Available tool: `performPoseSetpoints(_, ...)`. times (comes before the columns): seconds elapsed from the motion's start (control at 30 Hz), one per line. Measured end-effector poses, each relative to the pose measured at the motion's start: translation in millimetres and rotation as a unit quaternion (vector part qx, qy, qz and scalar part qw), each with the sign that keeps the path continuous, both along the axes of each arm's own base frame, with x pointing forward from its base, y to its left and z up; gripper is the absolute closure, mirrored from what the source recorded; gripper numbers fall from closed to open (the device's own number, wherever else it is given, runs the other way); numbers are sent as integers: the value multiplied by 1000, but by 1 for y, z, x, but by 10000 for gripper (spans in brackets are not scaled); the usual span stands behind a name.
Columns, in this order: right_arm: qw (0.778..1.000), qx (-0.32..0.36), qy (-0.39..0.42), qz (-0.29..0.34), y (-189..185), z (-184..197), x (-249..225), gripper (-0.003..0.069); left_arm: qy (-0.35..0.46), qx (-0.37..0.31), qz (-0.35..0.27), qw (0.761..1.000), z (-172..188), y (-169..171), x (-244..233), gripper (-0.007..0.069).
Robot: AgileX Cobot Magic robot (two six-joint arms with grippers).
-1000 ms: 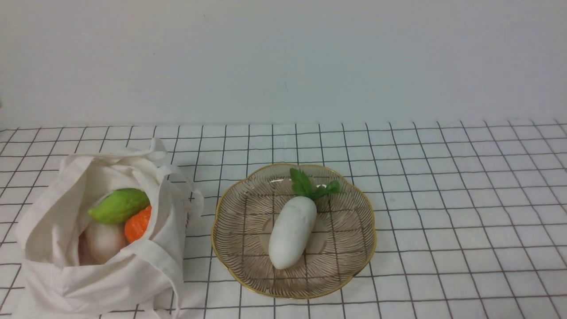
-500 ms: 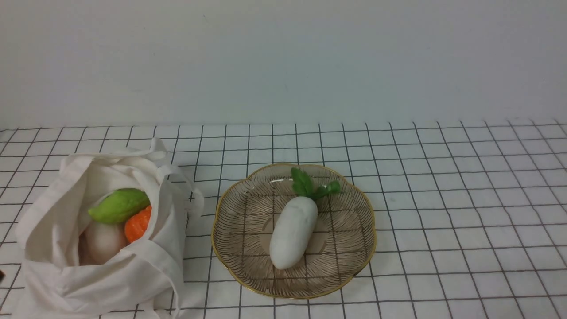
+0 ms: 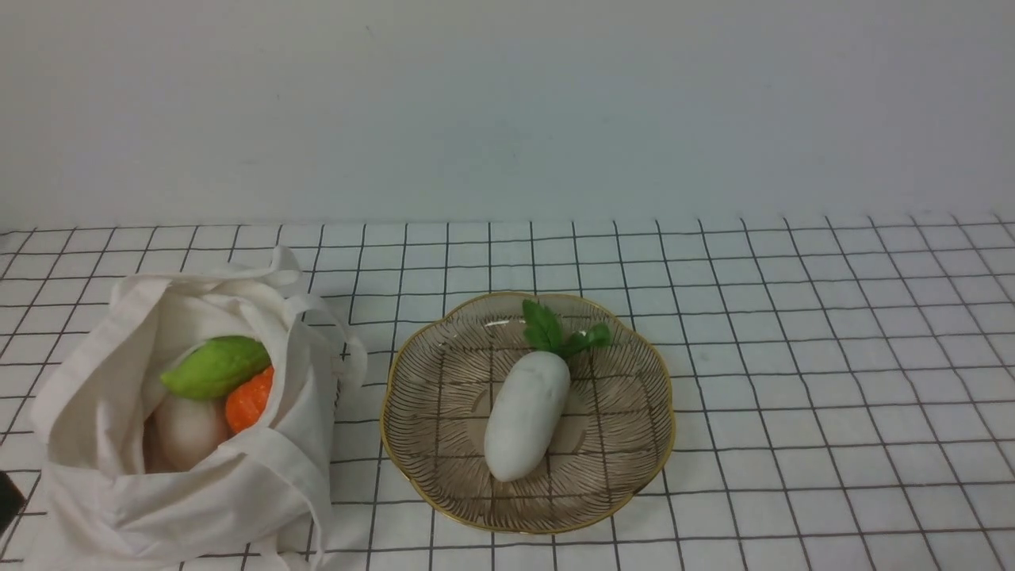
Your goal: Take vegetables from bag on white checkered tablecloth place on plate.
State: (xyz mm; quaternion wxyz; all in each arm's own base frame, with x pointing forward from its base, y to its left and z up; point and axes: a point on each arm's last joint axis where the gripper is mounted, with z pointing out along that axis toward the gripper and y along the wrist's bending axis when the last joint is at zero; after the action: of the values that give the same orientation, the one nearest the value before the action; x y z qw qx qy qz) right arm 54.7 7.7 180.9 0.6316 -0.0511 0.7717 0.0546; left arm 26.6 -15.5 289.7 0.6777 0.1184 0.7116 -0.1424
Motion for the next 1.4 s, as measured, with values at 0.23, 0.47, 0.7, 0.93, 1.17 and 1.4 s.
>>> performPoseSetpoints(0.23, 1000, 0, 0, 0, 0, 0, 0, 673, 50, 43, 100, 993, -51, 6, 19, 633)
performPoseSetpoints(0.47, 1000, 0, 0, 0, 0, 0, 0, 673, 116, 72, 127, 982, -109, 9, 28, 633)
performPoseSetpoints(0.7, 1000, 0, 0, 0, 0, 0, 0, 673, 119, 74, 129, 982, -119, 10, 26, 633)
performPoseSetpoints(0.93, 1000, 0, 0, 0, 0, 0, 0, 673, 114, 71, 138, 981, -118, 11, 26, 633)
performPoseSetpoints(1.17, 1000, 0, 0, 0, 0, 0, 0, 673, 114, 72, 138, 981, -118, 11, 26, 633)
performPoseSetpoints(1.4, 1000, 0, 0, 0, 0, 0, 0, 673, 114, 72, 138, 981, -118, 11, 26, 633)
